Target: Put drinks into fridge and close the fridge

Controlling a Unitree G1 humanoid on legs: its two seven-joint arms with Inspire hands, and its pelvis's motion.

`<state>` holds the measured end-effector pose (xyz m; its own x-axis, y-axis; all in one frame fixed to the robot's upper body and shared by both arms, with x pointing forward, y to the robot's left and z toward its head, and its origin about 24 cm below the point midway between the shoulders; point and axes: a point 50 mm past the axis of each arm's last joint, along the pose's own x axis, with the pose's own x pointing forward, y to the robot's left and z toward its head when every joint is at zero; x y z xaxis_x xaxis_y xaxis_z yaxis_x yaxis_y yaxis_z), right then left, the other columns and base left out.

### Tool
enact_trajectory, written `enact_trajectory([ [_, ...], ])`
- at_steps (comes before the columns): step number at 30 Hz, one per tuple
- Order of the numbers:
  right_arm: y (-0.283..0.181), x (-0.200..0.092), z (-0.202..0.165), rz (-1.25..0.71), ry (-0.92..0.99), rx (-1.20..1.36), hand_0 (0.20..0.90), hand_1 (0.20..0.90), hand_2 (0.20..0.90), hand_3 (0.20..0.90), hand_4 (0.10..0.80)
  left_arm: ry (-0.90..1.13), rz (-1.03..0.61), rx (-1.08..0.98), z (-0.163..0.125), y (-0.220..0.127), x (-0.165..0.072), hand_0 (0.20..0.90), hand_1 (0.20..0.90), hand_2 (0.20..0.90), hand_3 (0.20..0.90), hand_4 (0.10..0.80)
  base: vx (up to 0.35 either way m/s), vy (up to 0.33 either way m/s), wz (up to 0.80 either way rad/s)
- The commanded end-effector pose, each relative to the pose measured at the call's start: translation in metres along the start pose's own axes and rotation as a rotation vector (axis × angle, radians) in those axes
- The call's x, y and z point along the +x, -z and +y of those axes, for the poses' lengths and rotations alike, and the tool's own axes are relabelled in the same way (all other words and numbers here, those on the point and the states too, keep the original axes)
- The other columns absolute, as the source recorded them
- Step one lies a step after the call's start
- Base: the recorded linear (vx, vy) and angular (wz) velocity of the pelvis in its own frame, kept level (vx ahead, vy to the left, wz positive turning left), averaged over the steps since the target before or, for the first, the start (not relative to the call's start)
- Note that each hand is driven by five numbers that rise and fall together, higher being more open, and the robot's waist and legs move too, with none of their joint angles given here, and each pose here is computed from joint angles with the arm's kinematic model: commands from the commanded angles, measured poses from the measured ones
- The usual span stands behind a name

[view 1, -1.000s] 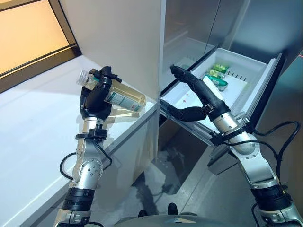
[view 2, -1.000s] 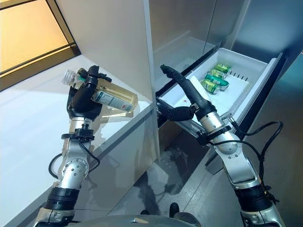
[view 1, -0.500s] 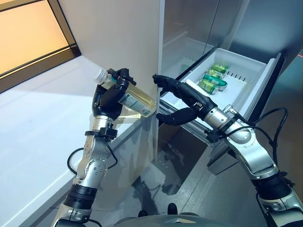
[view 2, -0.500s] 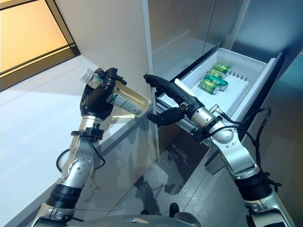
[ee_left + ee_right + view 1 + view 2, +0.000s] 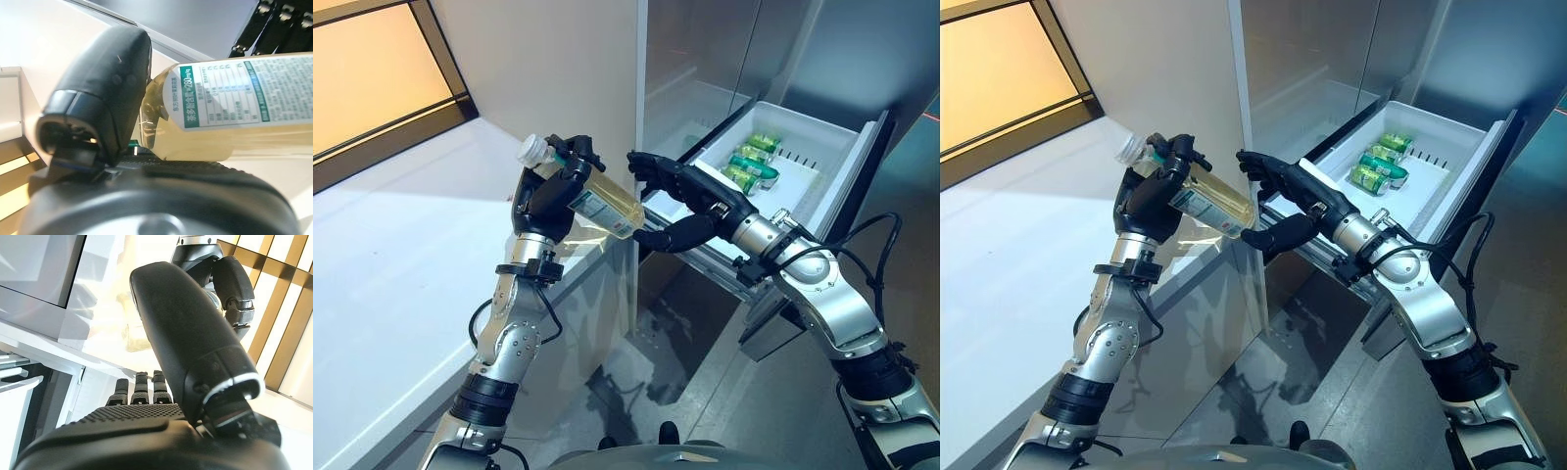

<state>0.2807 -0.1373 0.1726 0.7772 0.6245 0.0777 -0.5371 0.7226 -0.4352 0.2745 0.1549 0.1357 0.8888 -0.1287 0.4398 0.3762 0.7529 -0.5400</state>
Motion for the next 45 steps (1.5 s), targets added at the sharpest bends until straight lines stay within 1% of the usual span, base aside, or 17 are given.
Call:
enact_trajectory([
  [1,-0.034,0.022,0.018,-0.167,-0.147,0.026,0.900,0.900,0.900,0.900,0.800,0.331,-0.253,0.013,-0.062,-0.047,0.034,0.300,0.300,0.300,0.200,0.100,0.000,0.000,0.00],
  [6,-0.032,0.025,0.024,-0.120,-0.229,0.052,0.900,0.900,0.900,0.900,0.800,0.329,-0.257,0.034,-0.062,-0.047,0.035,0.300,0.300,0.300,0.200,0.100,0.000,0.000,0.00],
  [18,-0.021,0.032,0.039,-0.015,-0.343,-0.020,0.900,0.900,0.900,0.900,0.800,0.345,-0.248,0.041,-0.066,-0.044,0.036,0.300,0.300,0.300,0.200,0.100,0.002,-0.002,0.01],
  [24,-0.022,0.037,0.042,-0.025,-0.338,0.011,0.900,0.900,0.900,0.900,0.800,0.361,-0.209,0.030,-0.069,-0.037,0.036,0.300,0.300,0.300,0.200,0.100,0.000,0.000,0.00],
  [28,-0.031,0.042,0.041,-0.068,-0.291,0.047,0.900,0.900,0.900,0.900,0.800,0.372,-0.173,0.014,-0.072,-0.031,0.037,0.300,0.300,0.300,0.200,0.100,0.000,0.000,0.00],
  [32,-0.034,0.047,0.038,-0.071,-0.254,0.102,0.900,0.900,0.900,0.900,0.800,0.383,-0.154,0.004,-0.074,-0.026,0.038,0.300,0.300,0.300,0.200,0.100,0.000,0.000,0.00],
  [36,-0.032,0.051,0.039,-0.043,-0.250,0.172,0.900,0.900,0.900,0.900,0.800,0.399,-0.138,0.005,-0.077,-0.022,0.038,0.300,0.300,0.300,0.200,0.100,0.000,0.000,0.00],
  [40,-0.021,0.052,0.044,0.027,-0.268,0.230,0.900,0.900,0.900,0.900,0.800,0.419,-0.138,0.023,-0.080,-0.020,0.037,0.300,0.300,0.300,0.200,0.100,0.000,0.000,0.00],
  [43,-0.015,0.053,0.047,0.067,-0.272,0.230,0.900,0.900,0.900,0.900,0.800,0.435,-0.136,0.034,-0.082,-0.019,0.037,0.300,0.300,0.300,0.200,0.100,0.000,0.000,0.00],
  [44,-0.013,0.053,0.047,0.075,-0.271,0.229,0.700,0.700,0.700,0.667,0.567,0.439,-0.132,0.031,-0.083,-0.018,0.037,0.300,0.300,0.300,0.200,0.100,0.000,0.000,0.00],
  [45,-0.011,0.053,0.047,0.085,-0.269,0.227,0.354,0.354,0.354,0.263,0.163,0.443,-0.127,0.033,-0.084,-0.018,0.038,0.300,0.300,0.300,0.200,0.100,0.000,0.000,0.00],
])
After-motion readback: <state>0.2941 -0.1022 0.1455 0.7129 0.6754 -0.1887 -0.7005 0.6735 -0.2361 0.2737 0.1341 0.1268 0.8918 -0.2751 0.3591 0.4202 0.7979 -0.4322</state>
